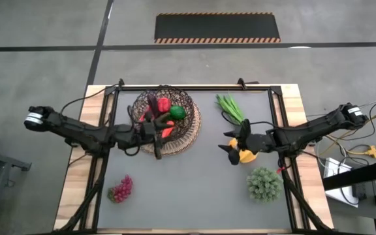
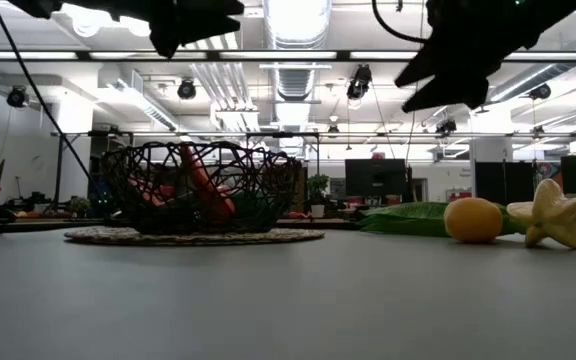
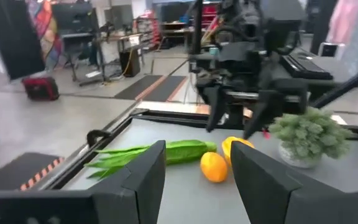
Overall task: Build produce basket
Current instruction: Put the yellow lemon into the black wire basket
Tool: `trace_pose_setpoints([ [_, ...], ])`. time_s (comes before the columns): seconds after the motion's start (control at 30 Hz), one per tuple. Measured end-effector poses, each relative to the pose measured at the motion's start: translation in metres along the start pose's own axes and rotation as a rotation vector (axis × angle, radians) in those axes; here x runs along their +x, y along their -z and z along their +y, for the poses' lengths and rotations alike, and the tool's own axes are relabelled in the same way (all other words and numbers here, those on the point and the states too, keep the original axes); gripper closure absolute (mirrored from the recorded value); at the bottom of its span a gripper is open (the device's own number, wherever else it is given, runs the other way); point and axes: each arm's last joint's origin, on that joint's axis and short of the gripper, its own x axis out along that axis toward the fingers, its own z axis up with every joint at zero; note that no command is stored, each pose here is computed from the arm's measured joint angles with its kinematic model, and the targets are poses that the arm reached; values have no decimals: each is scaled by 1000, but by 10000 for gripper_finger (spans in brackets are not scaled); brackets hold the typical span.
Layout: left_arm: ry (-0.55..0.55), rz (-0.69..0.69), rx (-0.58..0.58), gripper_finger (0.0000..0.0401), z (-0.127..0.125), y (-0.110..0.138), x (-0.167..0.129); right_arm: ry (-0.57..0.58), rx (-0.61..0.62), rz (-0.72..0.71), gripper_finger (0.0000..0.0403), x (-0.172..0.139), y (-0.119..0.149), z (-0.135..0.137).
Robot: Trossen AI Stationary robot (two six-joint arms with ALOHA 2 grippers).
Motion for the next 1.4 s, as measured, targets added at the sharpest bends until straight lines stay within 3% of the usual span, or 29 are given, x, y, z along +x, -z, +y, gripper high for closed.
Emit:
trace_pose_setpoints([
  [0.2,27,-9,13,237,-6,0,-3,83,-106,238,117,-7,-13,-7],
  [0.4,24,-6,15,237,-6,1,-3,44,-437,536,117,-6,-7,-9],
  [0.5,24,-1,18,237,-5,3,-3,52,-529,616,117,2,-3,-8],
  [1.03,25,13,30,237,-5,8,-4,176,-674,906,121,58,29,-16],
  [1.4,24,6,26,237,-4,7,-6,182,-704,958,173,69,35,-22],
])
